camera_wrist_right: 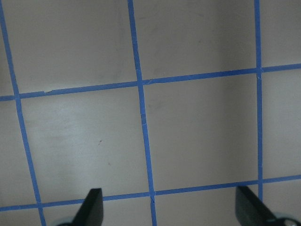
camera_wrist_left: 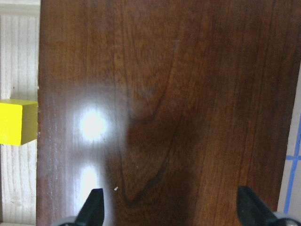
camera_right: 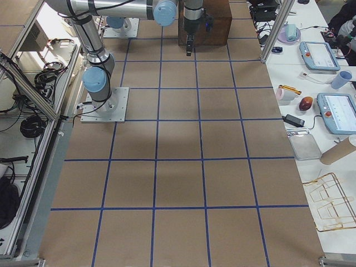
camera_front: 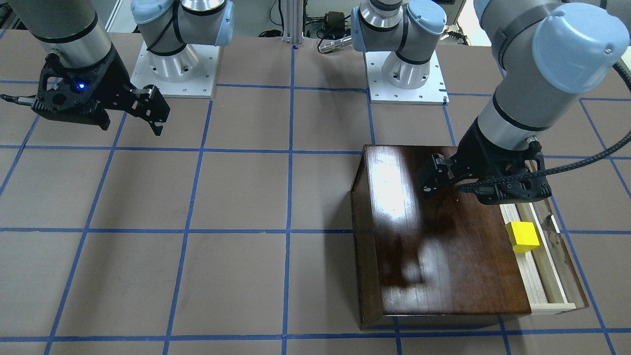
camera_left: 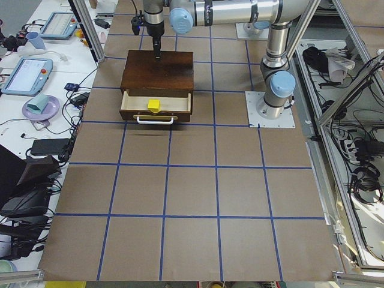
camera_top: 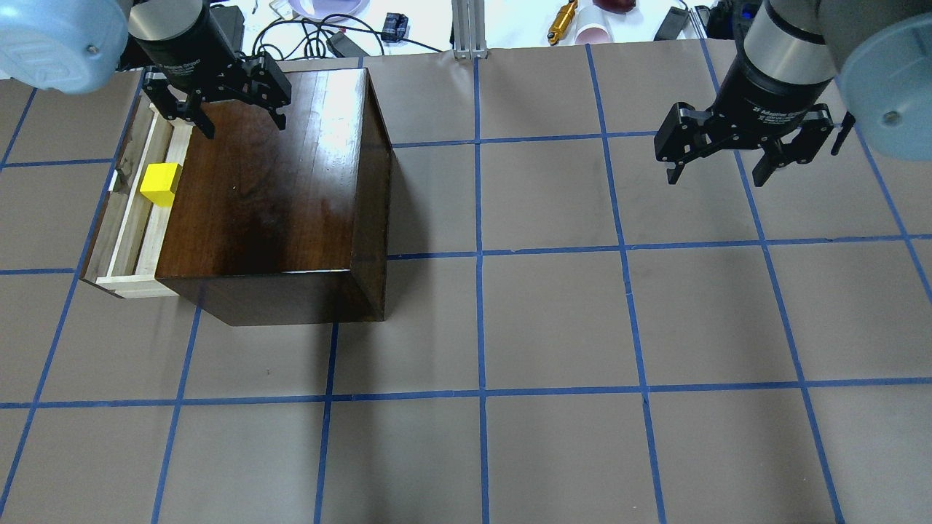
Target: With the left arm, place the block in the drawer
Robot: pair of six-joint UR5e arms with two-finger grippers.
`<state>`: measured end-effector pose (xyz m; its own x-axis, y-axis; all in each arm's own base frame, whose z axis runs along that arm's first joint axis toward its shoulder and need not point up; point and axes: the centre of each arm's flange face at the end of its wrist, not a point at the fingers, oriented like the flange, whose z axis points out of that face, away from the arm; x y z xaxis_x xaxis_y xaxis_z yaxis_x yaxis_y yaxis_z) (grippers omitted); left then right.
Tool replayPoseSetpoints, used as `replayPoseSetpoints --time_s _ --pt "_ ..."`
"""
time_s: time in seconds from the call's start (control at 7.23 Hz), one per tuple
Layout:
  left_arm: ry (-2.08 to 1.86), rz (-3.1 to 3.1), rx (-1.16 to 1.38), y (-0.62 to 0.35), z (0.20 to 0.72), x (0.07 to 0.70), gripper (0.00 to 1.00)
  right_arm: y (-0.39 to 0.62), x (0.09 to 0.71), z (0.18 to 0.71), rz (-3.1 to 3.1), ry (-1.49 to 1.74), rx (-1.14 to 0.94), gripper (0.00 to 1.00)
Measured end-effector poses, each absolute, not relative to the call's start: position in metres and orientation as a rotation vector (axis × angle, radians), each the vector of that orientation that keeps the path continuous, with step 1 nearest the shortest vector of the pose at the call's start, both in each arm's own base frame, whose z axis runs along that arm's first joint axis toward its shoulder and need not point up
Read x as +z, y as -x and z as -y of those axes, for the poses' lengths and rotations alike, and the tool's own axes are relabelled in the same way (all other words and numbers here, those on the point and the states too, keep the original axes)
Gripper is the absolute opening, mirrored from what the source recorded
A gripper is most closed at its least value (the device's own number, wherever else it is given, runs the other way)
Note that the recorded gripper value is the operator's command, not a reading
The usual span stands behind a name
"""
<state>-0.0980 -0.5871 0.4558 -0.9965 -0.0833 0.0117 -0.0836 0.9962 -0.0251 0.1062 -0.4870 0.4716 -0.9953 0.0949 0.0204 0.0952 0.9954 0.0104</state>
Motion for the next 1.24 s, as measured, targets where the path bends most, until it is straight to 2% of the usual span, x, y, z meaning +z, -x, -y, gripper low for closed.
replayPoseSetpoints --time_s 0.69,1.24 --pt "-0.092 3.128 0.023 0.114 0.534 0.468 1.0 -0.106 0.472 0.487 3.118 0.149 -0.017 1.0" --pt "-0.085 3.129 0.009 0.112 0.527 0.471 1.0 -0.106 0.472 0.487 3.118 0.149 -0.016 1.0"
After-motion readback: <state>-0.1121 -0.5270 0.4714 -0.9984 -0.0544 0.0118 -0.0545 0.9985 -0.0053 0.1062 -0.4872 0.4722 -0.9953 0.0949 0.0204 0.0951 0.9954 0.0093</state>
